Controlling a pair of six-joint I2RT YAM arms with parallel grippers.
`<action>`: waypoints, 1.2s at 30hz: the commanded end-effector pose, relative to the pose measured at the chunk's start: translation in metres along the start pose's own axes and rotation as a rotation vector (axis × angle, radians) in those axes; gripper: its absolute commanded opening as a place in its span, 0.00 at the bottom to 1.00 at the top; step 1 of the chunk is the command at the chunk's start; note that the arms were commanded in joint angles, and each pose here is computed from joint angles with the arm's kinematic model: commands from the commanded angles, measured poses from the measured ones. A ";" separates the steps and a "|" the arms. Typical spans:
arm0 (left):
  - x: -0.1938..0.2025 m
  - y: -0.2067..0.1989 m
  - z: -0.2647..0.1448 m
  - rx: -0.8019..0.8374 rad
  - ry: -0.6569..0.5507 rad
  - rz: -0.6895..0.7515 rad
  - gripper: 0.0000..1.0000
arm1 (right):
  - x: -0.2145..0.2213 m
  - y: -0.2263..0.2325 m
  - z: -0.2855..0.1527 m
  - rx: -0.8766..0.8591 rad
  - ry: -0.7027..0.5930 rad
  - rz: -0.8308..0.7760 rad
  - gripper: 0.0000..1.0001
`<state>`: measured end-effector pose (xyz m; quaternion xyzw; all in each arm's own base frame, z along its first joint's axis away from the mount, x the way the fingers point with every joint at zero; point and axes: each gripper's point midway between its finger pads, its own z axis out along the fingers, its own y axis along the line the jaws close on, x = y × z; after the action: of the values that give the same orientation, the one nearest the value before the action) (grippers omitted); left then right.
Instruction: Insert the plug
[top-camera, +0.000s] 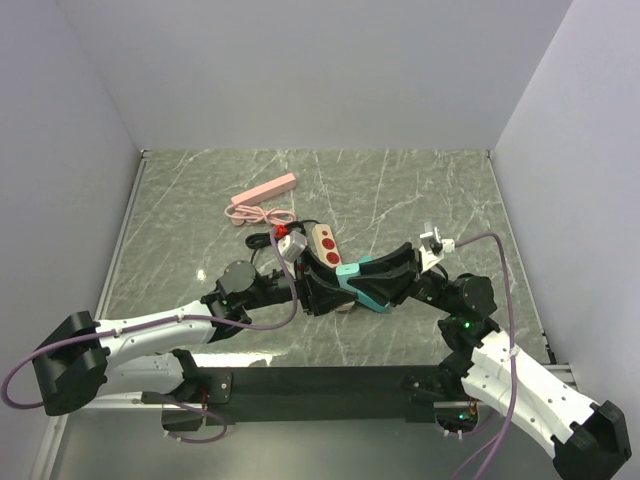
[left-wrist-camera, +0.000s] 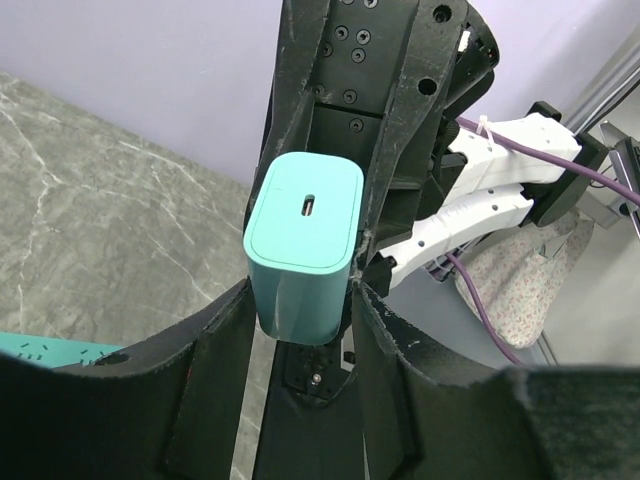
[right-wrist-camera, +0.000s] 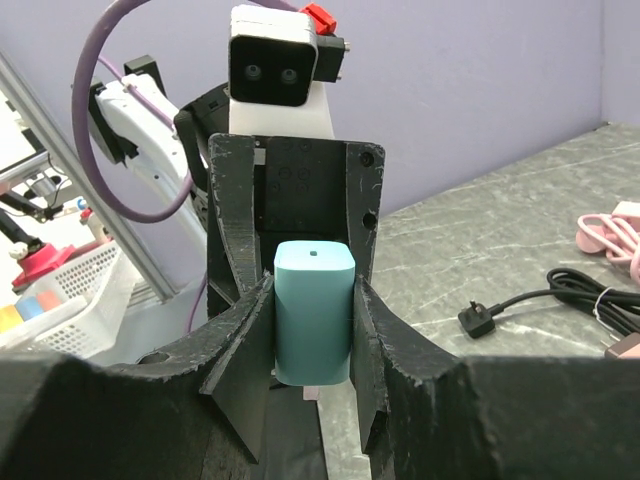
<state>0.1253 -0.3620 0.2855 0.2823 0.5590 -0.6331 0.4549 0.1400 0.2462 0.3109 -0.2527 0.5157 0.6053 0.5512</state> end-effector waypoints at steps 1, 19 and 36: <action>-0.023 -0.017 0.004 0.055 -0.049 0.035 0.49 | -0.012 0.009 0.002 -0.025 -0.039 -0.032 0.00; -0.029 -0.023 0.005 0.090 -0.064 0.065 0.25 | 0.001 0.006 0.002 -0.032 0.000 0.000 0.00; 0.011 -0.008 -0.013 0.068 0.144 0.252 0.01 | 0.008 -0.004 -0.001 0.054 0.129 -0.071 0.62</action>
<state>0.1184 -0.3563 0.2676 0.3554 0.5581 -0.5896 0.4632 0.1385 0.2509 0.2901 -0.2796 0.5511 0.5833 0.5271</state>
